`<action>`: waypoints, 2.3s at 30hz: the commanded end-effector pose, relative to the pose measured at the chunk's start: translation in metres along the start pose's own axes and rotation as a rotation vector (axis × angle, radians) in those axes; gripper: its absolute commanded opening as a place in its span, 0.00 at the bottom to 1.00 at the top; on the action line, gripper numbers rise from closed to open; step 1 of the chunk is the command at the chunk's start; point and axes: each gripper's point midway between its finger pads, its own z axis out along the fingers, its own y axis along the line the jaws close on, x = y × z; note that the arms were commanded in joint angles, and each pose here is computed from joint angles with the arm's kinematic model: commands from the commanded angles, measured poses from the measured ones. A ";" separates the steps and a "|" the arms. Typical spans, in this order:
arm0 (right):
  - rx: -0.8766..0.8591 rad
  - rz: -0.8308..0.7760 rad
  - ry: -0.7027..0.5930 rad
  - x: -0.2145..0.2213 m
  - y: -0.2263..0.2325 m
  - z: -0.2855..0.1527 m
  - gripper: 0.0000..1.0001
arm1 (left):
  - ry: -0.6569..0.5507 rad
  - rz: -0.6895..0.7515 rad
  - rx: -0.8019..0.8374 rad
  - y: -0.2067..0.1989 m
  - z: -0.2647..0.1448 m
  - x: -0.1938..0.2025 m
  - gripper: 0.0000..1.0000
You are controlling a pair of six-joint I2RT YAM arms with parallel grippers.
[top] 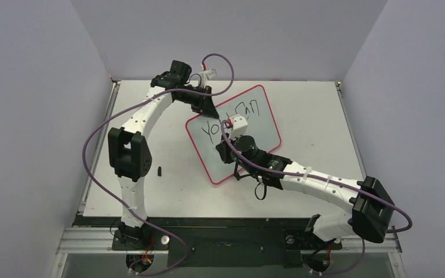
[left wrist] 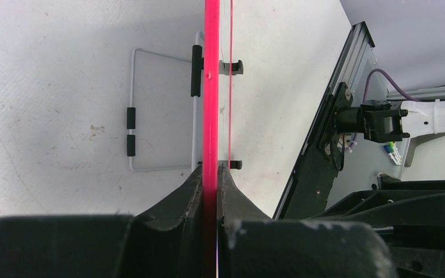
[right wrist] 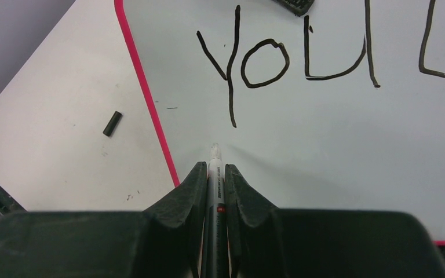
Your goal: Write a sentence on the whiteboard
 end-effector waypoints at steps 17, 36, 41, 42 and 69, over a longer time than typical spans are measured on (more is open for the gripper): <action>0.048 -0.037 -0.066 0.017 0.004 -0.009 0.00 | -0.102 0.090 -0.066 0.017 -0.022 -0.028 0.00; 0.037 -0.067 -0.115 0.002 0.023 0.014 0.00 | -0.050 0.001 -0.085 0.061 -0.005 -0.007 0.00; 0.037 -0.068 -0.093 0.010 0.027 0.024 0.00 | -0.047 -0.006 -0.084 0.062 -0.005 -0.006 0.00; 0.037 -0.069 -0.088 0.011 0.028 0.027 0.00 | -0.048 -0.004 -0.084 0.061 -0.005 -0.006 0.00; 0.060 -0.099 0.024 0.065 0.018 0.015 0.00 | -0.055 0.002 -0.084 0.059 -0.006 -0.008 0.00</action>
